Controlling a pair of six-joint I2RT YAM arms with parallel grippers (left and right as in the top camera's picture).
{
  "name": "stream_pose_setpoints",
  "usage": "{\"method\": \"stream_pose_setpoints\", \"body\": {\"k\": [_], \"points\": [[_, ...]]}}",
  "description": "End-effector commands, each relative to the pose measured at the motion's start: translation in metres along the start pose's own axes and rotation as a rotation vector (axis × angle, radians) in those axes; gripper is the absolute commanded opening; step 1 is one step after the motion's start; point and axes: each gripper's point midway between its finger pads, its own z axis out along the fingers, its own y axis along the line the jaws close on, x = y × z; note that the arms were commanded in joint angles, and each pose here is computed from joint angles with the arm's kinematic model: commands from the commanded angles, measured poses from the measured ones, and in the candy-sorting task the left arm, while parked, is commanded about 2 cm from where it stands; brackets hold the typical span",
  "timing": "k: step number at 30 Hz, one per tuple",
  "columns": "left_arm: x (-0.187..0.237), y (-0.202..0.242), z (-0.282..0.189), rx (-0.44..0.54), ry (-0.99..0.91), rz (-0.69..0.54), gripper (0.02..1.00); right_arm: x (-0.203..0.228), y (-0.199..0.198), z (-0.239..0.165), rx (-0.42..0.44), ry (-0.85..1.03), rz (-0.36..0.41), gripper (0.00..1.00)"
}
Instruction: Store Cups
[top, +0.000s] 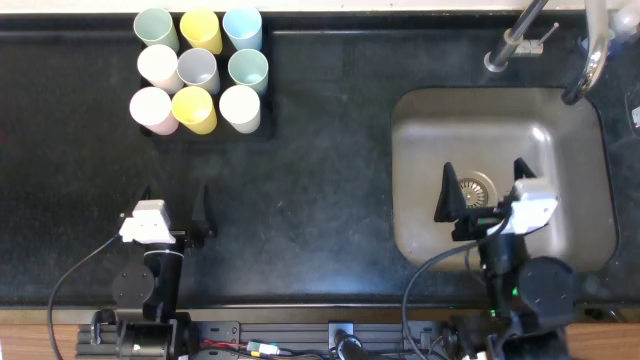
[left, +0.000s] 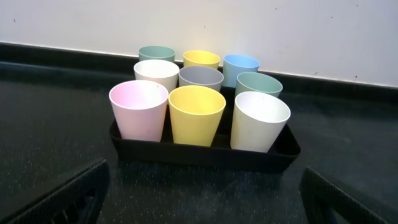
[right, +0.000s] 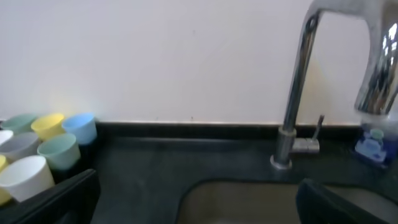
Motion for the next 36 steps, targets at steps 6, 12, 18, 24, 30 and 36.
{"method": "stream_pose_setpoints", "body": {"k": [6,12,18,24,30,36], "points": [[0.0,0.001,0.0,-0.004,0.0,0.011,1.0,0.044,-0.008,0.003,0.009,-0.179,-0.055,0.998],[0.0,0.001,0.0,-0.004,0.0,0.011,1.0,0.06,-0.014,0.01,0.037,-0.221,-0.079,0.998],[0.0,0.001,0.0,-0.004,0.0,0.011,1.0,0.082,-0.017,0.015,0.048,-0.179,-0.085,1.0],[0.0,0.001,0.0,-0.004,0.0,0.011,1.0,0.112,-0.02,0.019,0.053,-0.056,-0.096,0.998],[0.0,0.001,0.0,-0.004,0.0,0.011,1.0,0.127,-0.019,0.019,0.043,0.005,-0.101,0.998],[0.0,0.001,0.0,-0.004,0.0,0.011,0.998,0.127,-0.019,0.019,0.043,0.005,-0.101,0.998]]}}
